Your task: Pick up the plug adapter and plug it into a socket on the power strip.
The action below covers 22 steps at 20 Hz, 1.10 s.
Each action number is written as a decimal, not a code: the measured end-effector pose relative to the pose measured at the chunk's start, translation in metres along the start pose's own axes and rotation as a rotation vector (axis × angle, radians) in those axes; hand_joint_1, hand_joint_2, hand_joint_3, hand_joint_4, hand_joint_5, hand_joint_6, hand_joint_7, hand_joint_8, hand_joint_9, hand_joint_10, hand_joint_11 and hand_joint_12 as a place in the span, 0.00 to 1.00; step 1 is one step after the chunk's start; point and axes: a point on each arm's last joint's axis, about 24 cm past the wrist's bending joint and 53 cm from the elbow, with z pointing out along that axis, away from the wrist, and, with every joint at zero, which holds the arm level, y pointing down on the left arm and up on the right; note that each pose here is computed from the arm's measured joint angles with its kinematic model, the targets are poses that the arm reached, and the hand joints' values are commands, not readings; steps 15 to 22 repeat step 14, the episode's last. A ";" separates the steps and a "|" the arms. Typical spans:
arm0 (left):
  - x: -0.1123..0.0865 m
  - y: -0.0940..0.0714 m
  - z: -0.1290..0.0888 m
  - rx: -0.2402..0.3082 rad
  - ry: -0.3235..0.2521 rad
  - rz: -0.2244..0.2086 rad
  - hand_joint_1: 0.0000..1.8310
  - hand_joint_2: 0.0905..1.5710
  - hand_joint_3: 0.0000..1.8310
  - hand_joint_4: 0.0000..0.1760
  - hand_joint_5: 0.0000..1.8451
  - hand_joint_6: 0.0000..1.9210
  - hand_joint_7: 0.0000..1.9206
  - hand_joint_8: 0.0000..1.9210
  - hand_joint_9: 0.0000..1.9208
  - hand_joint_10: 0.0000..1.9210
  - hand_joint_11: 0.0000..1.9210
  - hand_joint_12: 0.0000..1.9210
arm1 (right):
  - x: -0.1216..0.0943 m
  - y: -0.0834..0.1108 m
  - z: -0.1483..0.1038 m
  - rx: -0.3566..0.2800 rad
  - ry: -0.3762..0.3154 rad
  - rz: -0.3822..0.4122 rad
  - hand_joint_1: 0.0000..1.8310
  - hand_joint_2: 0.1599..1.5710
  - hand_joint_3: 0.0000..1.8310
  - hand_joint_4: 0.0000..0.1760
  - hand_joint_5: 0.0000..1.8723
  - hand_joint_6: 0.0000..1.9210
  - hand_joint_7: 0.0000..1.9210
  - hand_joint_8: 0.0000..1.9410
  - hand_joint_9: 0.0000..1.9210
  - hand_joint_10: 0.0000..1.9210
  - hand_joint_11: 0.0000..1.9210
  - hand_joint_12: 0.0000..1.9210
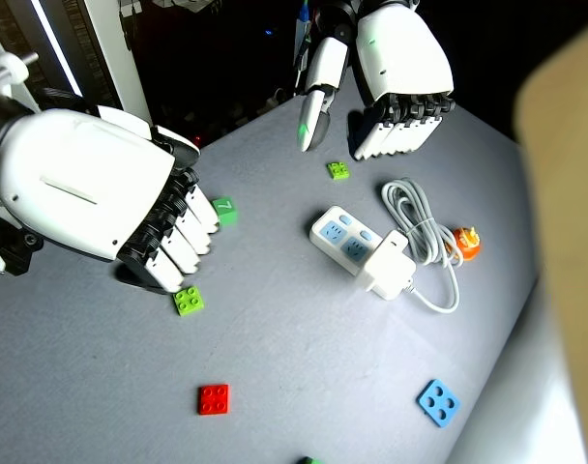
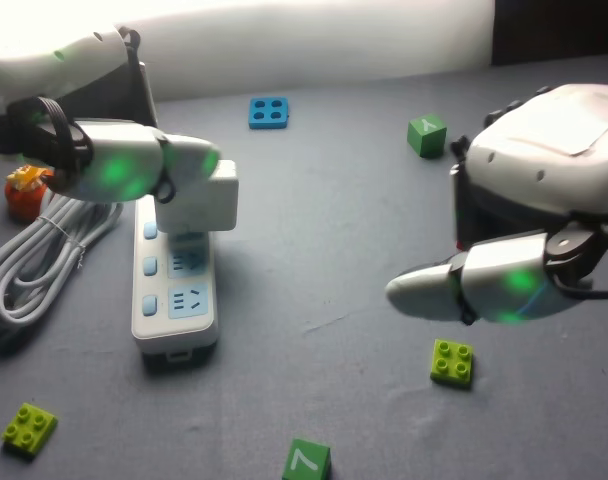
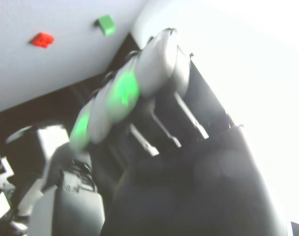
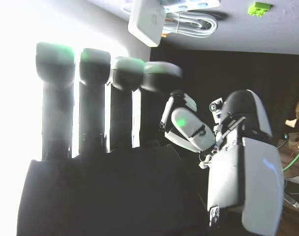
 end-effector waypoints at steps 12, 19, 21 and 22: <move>0.024 -0.015 -0.002 0.028 0.052 -0.003 0.67 0.84 0.00 0.72 0.81 1.00 0.84 1.00 0.85 1.00 0.82 1.00 | -0.004 -0.014 -0.002 0.005 -0.029 -0.076 0.56 0.88 0.01 0.00 0.71 1.00 0.80 1.00 0.83 1.00 0.83 1.00; 0.025 -0.016 -0.001 0.030 0.054 -0.003 0.67 0.84 0.00 0.71 0.81 1.00 0.83 1.00 0.84 1.00 0.82 1.00 | -0.008 -0.013 -0.003 -0.005 -0.044 -0.111 0.55 0.89 0.01 0.00 0.69 1.00 0.80 1.00 0.83 1.00 0.83 1.00; 0.025 -0.016 -0.001 0.030 0.054 -0.003 0.67 0.84 0.00 0.71 0.81 1.00 0.83 1.00 0.84 1.00 0.82 1.00 | -0.008 -0.013 -0.003 -0.005 -0.044 -0.111 0.55 0.89 0.01 0.00 0.69 1.00 0.80 1.00 0.83 1.00 0.83 1.00; 0.025 -0.016 -0.001 0.030 0.054 -0.003 0.67 0.84 0.00 0.71 0.81 1.00 0.83 1.00 0.84 1.00 0.82 1.00 | -0.008 -0.013 -0.003 -0.005 -0.044 -0.111 0.55 0.89 0.01 0.00 0.69 1.00 0.80 1.00 0.83 1.00 0.83 1.00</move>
